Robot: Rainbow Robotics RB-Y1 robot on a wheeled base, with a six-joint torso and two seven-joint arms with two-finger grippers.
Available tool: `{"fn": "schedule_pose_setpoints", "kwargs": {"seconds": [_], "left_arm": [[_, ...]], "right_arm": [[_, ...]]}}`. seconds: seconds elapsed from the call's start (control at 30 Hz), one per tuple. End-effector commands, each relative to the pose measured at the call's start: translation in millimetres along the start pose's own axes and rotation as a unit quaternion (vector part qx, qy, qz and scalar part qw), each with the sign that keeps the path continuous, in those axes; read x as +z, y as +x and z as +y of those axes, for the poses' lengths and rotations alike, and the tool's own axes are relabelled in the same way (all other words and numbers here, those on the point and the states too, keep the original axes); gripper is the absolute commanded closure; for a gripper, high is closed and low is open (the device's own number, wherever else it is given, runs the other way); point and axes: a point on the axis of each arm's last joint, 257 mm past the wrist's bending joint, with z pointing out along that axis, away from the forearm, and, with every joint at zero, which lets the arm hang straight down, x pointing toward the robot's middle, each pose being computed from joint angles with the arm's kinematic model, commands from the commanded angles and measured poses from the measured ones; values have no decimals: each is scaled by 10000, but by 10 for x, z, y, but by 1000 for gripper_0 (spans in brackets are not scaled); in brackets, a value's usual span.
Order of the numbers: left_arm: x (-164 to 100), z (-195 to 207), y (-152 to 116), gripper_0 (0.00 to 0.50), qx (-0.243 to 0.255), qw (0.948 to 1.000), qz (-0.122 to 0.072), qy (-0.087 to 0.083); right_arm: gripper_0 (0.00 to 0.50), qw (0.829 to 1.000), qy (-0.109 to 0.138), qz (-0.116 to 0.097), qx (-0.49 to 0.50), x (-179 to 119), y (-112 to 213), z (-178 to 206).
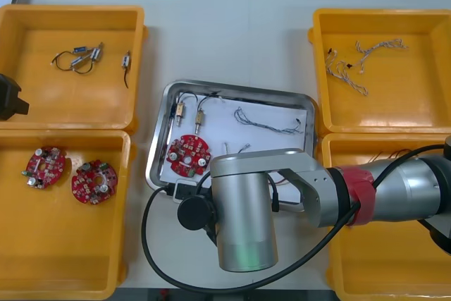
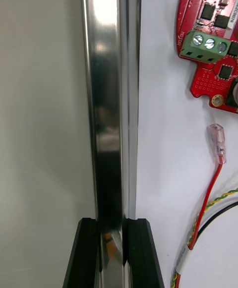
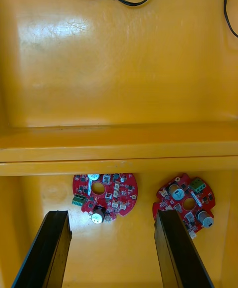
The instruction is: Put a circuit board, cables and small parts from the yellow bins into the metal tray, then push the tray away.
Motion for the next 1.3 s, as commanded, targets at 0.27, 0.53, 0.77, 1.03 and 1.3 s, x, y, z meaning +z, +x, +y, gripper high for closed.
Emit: {"fn": "schedule_pose_setpoints", "kwargs": {"seconds": [0.27, 0.53, 0.77, 1.03, 1.3], "left_arm": [[-115, 188, 15, 0, -344, 9990, -72, -261], [-115, 188, 15, 0, -344, 9990, -72, -261], [-115, 188, 15, 0, -344, 9990, -72, -261], [-115, 188, 15, 0, -344, 9990, -72, -261], [-115, 188, 15, 0, -344, 9990, -72, -261]], "right_arm": [[500, 9921, 756, -34, -1005, -157, -58, -642], [500, 9909, 944, 20, -959, -115, -82, -890], [500, 9892, 1158, 20, -898, -73, -177, -1175], [500, 9883, 1232, -172, -882, -16, -370, -1480], [500, 9847, 1261, -66, -1201, -55, -404, -1732]]}}
